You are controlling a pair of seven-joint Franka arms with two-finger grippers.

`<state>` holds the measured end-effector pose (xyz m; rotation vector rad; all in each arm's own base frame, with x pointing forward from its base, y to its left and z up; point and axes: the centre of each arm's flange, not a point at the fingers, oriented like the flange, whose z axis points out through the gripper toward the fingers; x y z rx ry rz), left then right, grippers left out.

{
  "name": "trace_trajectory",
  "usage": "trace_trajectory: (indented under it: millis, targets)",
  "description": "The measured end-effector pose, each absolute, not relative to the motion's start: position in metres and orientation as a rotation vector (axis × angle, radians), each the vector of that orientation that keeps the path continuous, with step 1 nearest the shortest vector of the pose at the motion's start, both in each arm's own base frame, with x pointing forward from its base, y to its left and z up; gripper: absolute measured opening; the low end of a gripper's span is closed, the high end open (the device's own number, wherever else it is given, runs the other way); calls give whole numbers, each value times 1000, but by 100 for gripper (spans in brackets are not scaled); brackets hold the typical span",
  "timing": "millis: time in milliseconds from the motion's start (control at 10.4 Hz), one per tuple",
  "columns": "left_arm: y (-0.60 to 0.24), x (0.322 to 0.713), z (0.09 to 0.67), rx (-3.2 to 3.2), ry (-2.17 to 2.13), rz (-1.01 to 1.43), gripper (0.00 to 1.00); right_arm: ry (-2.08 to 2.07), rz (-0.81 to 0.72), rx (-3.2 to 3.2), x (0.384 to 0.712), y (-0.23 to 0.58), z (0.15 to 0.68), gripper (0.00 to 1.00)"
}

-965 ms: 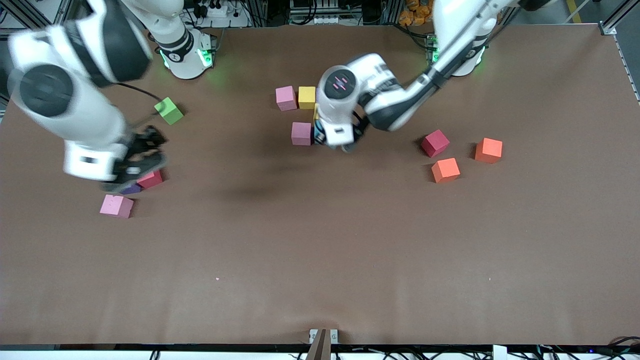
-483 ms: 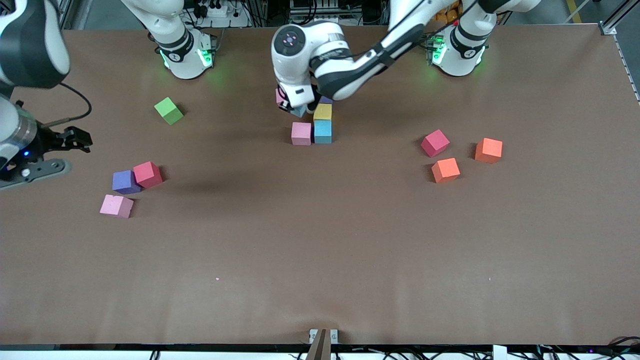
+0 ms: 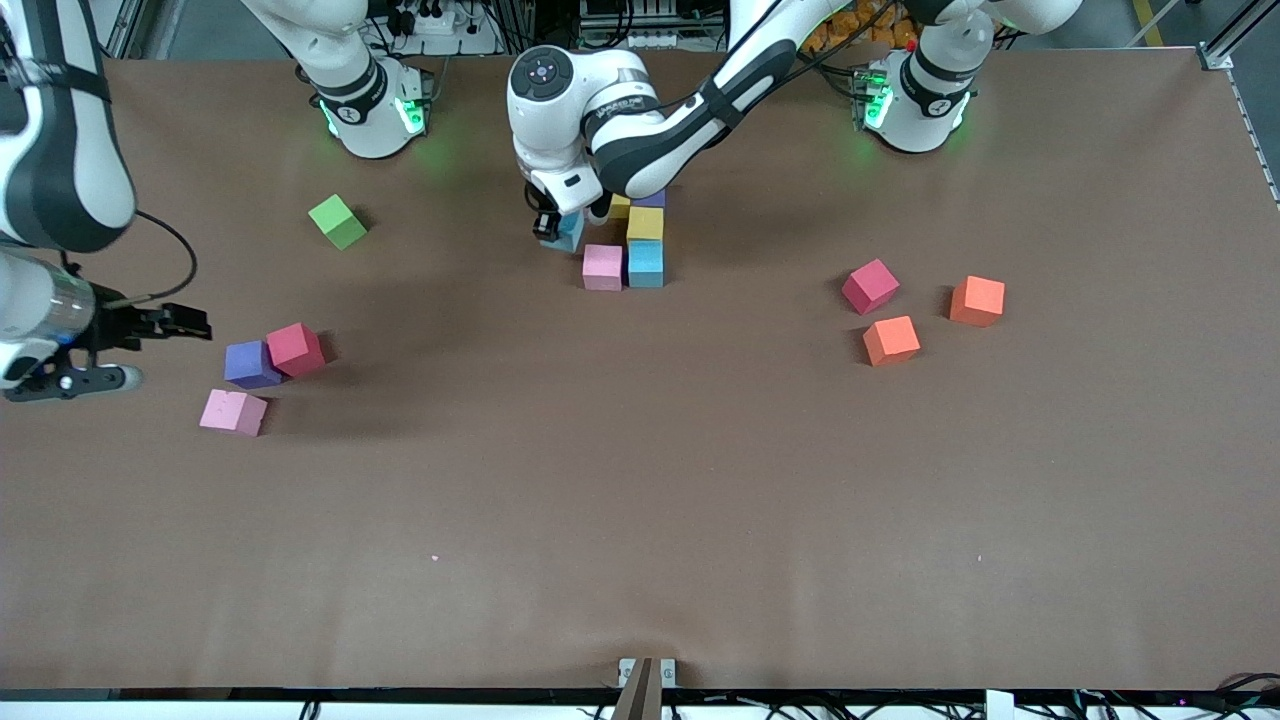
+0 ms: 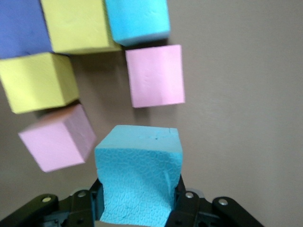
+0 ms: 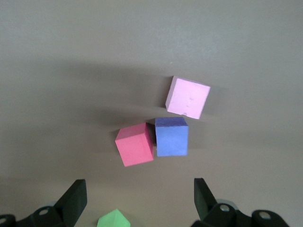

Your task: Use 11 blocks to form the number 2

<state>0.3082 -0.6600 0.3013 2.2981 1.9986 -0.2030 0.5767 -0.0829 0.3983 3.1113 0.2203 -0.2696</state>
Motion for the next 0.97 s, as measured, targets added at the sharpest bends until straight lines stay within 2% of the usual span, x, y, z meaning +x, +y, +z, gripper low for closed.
trace_trajectory:
  millis: [386, 579, 965]
  targets:
    - [-673, 310, 269, 2209, 2072, -128, 55, 280, -210, 3116, 555, -60, 330, 100]
    - [-674, 309, 260, 2203, 2088, -130, 55, 298, -101, 3121, 544, -54, 301, 100]
    - [-673, 310, 250, 2193, 2131, -159, 55, 410, -135, 3139, 530, -43, 257, 100]
